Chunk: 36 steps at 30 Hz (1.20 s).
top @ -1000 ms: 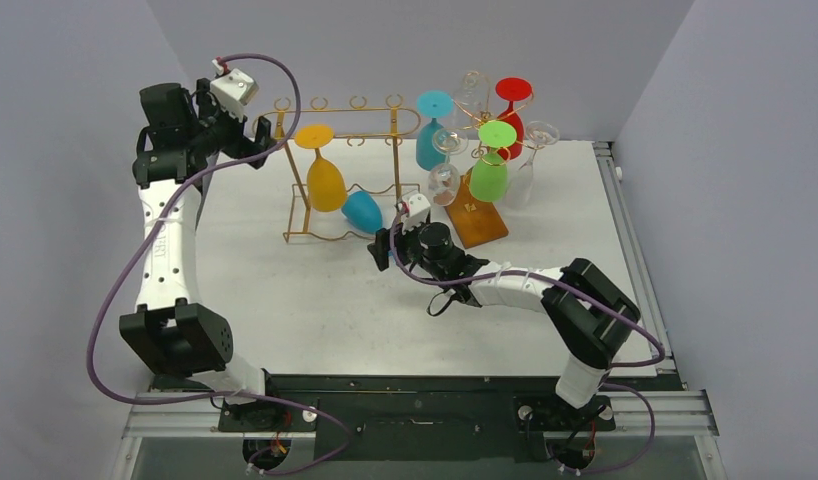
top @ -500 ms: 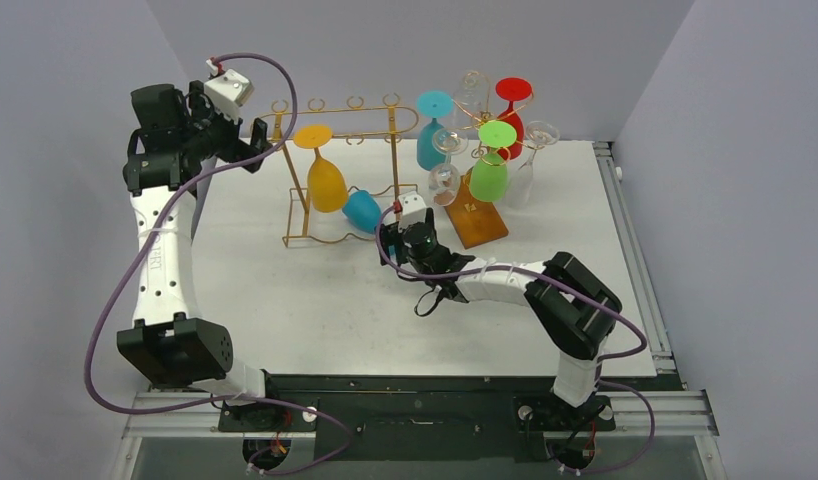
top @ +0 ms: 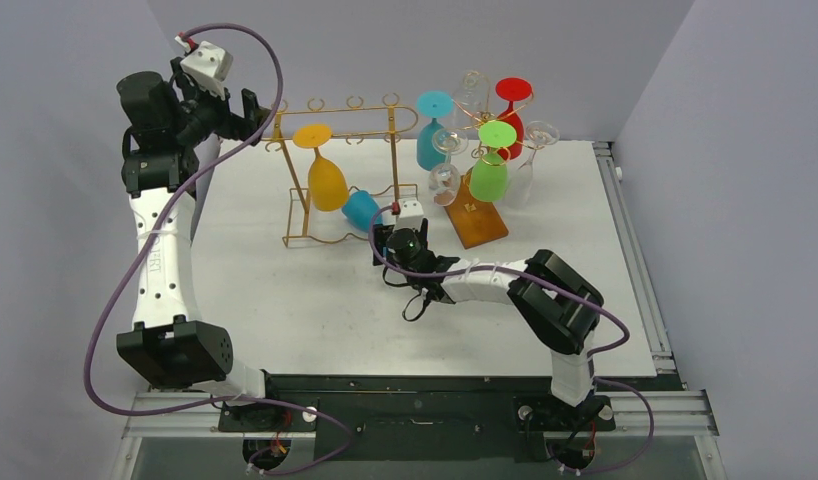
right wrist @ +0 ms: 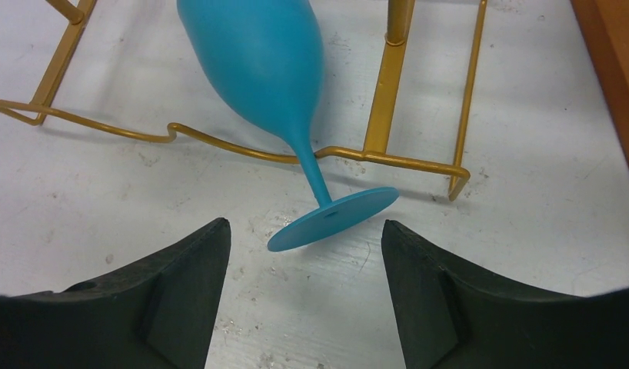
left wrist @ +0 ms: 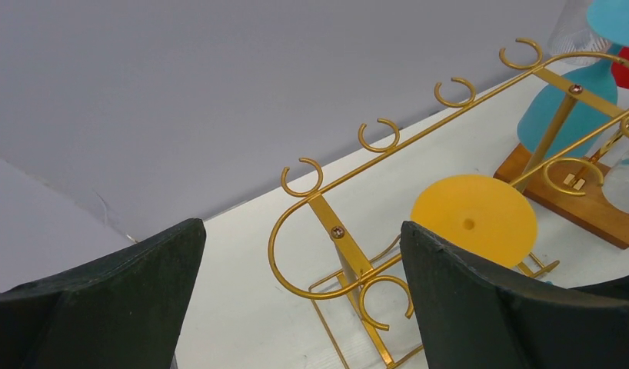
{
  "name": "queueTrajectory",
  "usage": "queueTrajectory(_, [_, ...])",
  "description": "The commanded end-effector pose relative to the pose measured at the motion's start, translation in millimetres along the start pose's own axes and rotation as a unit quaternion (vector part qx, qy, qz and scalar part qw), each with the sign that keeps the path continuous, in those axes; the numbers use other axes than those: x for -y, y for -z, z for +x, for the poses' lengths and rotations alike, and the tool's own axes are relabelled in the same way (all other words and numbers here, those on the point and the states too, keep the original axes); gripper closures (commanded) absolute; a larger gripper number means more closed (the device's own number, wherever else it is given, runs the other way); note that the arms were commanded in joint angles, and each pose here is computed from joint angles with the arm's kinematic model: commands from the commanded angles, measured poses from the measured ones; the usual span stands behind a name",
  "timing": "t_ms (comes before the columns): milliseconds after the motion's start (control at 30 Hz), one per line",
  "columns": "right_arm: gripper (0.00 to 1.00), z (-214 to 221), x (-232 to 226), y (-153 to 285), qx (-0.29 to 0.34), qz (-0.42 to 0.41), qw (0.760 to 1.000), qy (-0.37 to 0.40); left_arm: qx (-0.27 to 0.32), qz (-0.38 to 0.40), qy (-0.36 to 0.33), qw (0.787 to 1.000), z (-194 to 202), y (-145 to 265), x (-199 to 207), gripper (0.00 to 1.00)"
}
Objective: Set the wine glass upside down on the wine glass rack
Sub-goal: Pick up the wine glass at the center of the board.
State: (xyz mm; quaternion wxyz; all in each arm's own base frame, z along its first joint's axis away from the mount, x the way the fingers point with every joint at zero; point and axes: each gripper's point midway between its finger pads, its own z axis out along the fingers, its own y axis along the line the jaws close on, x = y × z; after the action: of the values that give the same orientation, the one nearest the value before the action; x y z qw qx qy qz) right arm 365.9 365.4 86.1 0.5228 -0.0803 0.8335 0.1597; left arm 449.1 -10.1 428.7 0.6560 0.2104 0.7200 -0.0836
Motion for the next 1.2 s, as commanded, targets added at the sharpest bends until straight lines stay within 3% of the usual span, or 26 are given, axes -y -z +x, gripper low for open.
queueTrajectory(0, [0.34, -17.2, 5.1, -7.4, 0.018, 0.031, 0.998, -0.051, 0.085, -0.014, -0.011, 0.996, -60.4, 21.7, 0.8, 0.04])
queueTrajectory(333, [0.49, -10.0, 6.8, -20.2, 0.003, 0.041, 0.996, -0.078, 0.103, -0.023, -0.019, 0.994, -79.9, 41.8, 4.8, 0.04])
queueTrajectory(800, [0.55, 1.8, 14.6, -26.1, -0.007, 0.057, 0.993, -0.104, 0.110, -0.018, -0.033, 0.993, -89.1, 59.3, 17.0, 0.04])
queueTrajectory(1167, [0.78, -8.5, 15.4, -20.9, 0.023, 0.051, 0.989, -0.135, 0.102, -0.017, -0.041, 0.994, -82.3, 61.4, 19.0, 0.04])
